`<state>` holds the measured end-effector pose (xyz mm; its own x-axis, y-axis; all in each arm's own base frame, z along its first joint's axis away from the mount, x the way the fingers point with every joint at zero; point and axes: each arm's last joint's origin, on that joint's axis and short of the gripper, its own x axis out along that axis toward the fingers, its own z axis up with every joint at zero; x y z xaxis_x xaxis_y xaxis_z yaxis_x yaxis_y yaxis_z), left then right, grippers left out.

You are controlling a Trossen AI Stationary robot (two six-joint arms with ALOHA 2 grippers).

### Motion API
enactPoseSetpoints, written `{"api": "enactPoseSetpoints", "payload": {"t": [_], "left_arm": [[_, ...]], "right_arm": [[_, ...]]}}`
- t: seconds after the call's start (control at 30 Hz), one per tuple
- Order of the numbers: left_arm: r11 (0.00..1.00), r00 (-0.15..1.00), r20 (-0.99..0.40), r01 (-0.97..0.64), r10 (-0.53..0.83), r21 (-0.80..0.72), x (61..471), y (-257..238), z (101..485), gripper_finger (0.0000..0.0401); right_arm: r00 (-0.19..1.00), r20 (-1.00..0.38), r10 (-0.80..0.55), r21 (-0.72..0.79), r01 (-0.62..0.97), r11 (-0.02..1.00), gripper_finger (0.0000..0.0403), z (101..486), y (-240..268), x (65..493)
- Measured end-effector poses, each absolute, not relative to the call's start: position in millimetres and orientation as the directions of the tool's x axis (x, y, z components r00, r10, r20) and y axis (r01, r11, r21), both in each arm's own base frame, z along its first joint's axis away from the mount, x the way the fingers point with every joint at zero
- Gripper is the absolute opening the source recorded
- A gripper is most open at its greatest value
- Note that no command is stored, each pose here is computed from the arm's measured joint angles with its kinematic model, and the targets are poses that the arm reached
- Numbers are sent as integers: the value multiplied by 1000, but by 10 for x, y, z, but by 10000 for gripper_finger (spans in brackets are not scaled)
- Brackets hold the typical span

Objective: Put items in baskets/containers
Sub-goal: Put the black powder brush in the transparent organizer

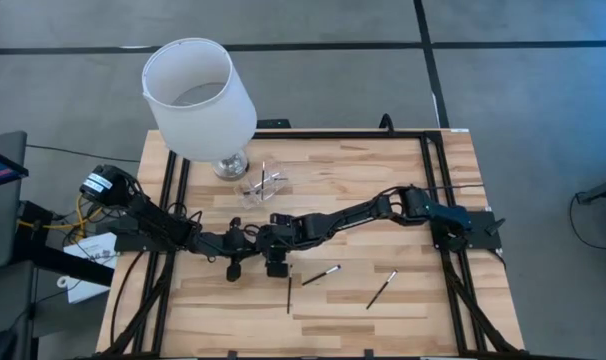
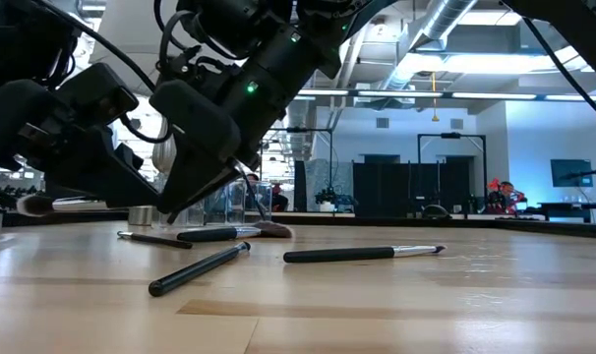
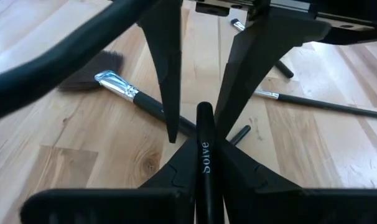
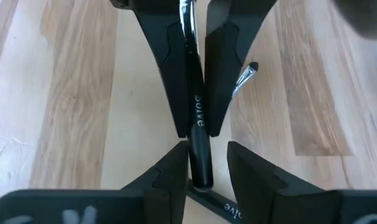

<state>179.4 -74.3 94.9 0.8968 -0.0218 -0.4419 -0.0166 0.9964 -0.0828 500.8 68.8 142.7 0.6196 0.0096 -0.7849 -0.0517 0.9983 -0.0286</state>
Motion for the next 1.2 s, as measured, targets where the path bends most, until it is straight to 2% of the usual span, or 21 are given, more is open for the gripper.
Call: {"api": "enactPoseSetpoints", "payload": {"t": [0.27,0.47,0.77,0.9,1.03,1.2], "left_arm": [[996,896,-443,-14,-25,-84,1794,-744,949,47],[996,895,-446,-11,-30,-89,1794,-746,947,52],[996,895,-445,-16,-26,-91,1793,-744,949,78],[995,916,-402,-43,2,-93,1799,-736,1020,91],[996,947,-316,-72,50,-58,1798,-717,1179,106],[978,976,-144,-181,165,-104,1745,-653,1497,112]], "right_arm": [[630,-775,45,-21,-97,995,75,1436,686,5022],[627,-775,80,6,-120,993,25,1436,685,5023],[613,-786,78,24,-96,995,25,1427,684,5010],[558,-827,70,48,-55,997,25,1390,680,4957],[494,-869,-2,5,12,1000,26,1489,649,4848],[465,-867,-177,-151,93,984,28,1999,635,4603]]}}
